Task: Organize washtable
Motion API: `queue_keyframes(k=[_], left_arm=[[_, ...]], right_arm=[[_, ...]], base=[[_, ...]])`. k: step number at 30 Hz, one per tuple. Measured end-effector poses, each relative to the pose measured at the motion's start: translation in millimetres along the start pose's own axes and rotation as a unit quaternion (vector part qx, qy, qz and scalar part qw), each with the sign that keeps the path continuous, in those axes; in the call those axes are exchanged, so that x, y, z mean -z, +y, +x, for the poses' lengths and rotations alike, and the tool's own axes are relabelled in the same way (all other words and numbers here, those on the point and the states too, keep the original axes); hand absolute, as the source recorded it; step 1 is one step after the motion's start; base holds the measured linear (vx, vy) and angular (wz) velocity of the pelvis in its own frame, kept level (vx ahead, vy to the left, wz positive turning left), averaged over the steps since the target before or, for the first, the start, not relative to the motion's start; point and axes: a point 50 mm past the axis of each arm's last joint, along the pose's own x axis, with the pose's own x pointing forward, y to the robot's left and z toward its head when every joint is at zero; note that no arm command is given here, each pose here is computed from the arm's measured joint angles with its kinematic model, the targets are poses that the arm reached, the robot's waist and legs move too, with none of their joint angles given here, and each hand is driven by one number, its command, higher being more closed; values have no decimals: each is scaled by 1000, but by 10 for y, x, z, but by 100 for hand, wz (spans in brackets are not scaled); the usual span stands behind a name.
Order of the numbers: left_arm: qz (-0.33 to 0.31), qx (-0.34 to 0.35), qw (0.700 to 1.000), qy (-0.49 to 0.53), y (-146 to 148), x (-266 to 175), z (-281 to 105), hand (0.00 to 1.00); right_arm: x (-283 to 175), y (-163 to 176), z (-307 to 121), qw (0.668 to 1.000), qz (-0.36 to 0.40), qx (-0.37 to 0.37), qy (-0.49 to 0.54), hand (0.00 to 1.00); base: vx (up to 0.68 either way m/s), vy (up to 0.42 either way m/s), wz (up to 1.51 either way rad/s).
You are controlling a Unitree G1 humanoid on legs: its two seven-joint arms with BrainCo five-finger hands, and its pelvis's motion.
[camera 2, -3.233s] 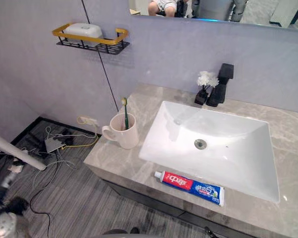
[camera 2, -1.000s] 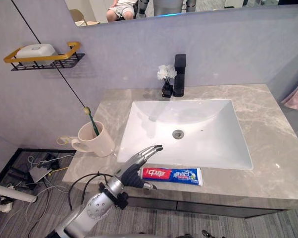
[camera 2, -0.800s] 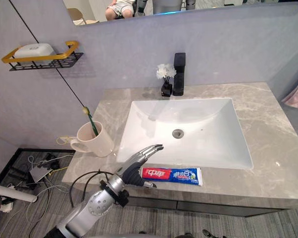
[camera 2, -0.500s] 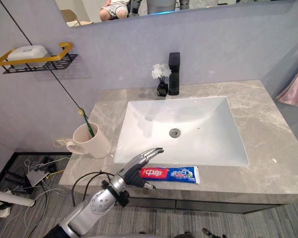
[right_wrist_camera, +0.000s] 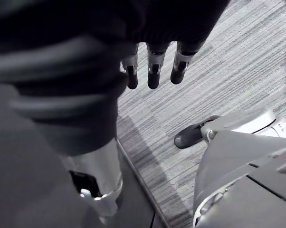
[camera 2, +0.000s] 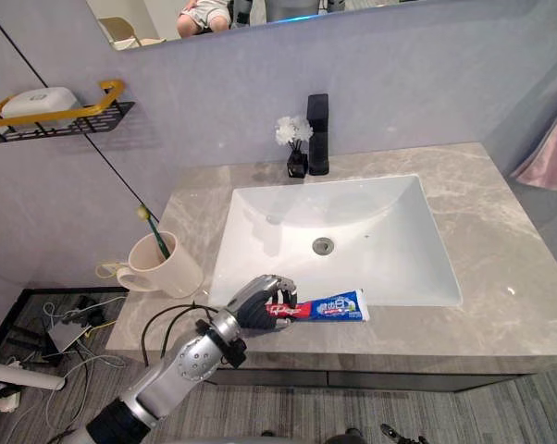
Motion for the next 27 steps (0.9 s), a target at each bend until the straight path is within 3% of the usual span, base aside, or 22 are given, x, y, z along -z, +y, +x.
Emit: queue_keyframes(k=[14, 20, 27], left_arm=[[-1, -13, 1000, 20, 118, 93, -38, 100], [21, -74, 996, 51, 410, 196, -98, 100], [20, -196, 980, -42, 828, -235, -131, 100]], right_arm=[[-62, 24, -1, 1000, 8, -4, -13, 0], [-138, -29, -15, 997, 70, 5, -37, 0], [-126, -339, -65, 977, 190, 72, -58, 0]], base=[[-7, -3, -5], [-27, -22, -20], [-16, -22, -15]])
